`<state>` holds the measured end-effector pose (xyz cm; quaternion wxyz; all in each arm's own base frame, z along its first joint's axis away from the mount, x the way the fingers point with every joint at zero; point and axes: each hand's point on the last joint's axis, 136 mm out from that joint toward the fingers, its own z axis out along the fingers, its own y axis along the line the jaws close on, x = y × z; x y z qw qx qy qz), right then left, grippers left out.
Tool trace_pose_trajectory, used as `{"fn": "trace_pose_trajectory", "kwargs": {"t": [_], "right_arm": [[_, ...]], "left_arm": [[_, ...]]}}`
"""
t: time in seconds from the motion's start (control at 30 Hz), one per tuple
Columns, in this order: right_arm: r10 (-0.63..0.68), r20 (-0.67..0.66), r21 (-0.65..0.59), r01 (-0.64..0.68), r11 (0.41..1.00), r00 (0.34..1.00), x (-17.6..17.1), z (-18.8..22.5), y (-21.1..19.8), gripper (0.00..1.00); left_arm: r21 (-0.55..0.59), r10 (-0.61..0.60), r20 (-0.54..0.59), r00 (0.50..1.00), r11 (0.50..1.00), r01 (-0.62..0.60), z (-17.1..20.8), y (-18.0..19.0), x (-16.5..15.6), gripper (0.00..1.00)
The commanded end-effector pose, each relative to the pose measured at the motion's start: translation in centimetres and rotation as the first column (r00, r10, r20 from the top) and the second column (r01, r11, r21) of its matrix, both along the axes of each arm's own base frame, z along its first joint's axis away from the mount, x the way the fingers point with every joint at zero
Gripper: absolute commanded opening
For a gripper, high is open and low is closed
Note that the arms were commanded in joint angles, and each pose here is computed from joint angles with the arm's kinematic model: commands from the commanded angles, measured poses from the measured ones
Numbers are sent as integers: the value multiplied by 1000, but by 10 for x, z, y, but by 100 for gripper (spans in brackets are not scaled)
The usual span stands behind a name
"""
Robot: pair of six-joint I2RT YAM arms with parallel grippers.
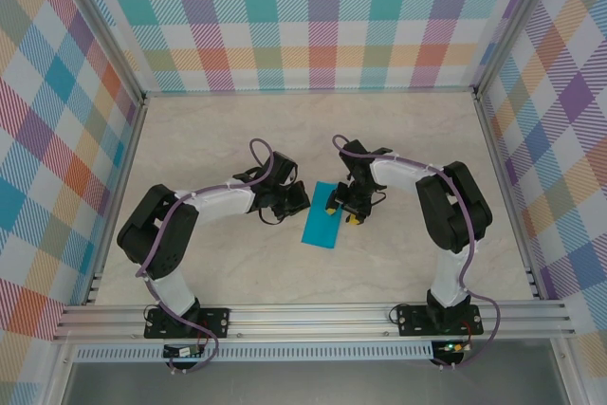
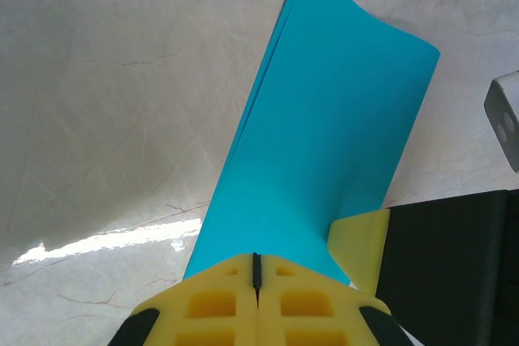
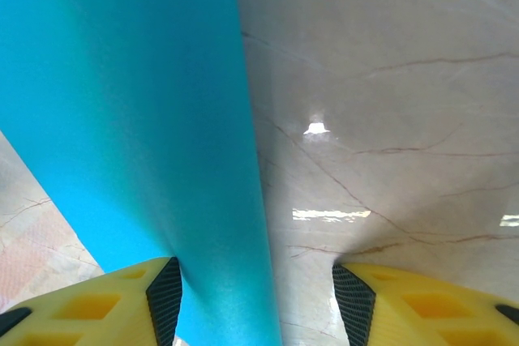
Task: Fold a paper plane with a square sheet of paper (pick it up from the middle)
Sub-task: Fold the square sheet of paper in half at the center of the table.
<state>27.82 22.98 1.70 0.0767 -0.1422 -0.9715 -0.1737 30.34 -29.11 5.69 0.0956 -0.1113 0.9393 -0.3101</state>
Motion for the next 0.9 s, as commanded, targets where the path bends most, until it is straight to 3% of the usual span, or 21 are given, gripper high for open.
{"fn": "trace_pose_trajectory", "kwargs": {"t": [0.0, 0.87], "right_arm": [[12, -71, -157, -23, 987, 997, -17, -42, -29, 58], [5, -94, -209, -24, 978, 996, -20, -51, -34, 61]], "left_arm": [[-18, -14, 14, 1000, 1000, 14, 10, -8, -1, 0], [-41, -25, -1, 1000, 999, 25, 9, -15, 1, 0]]}}
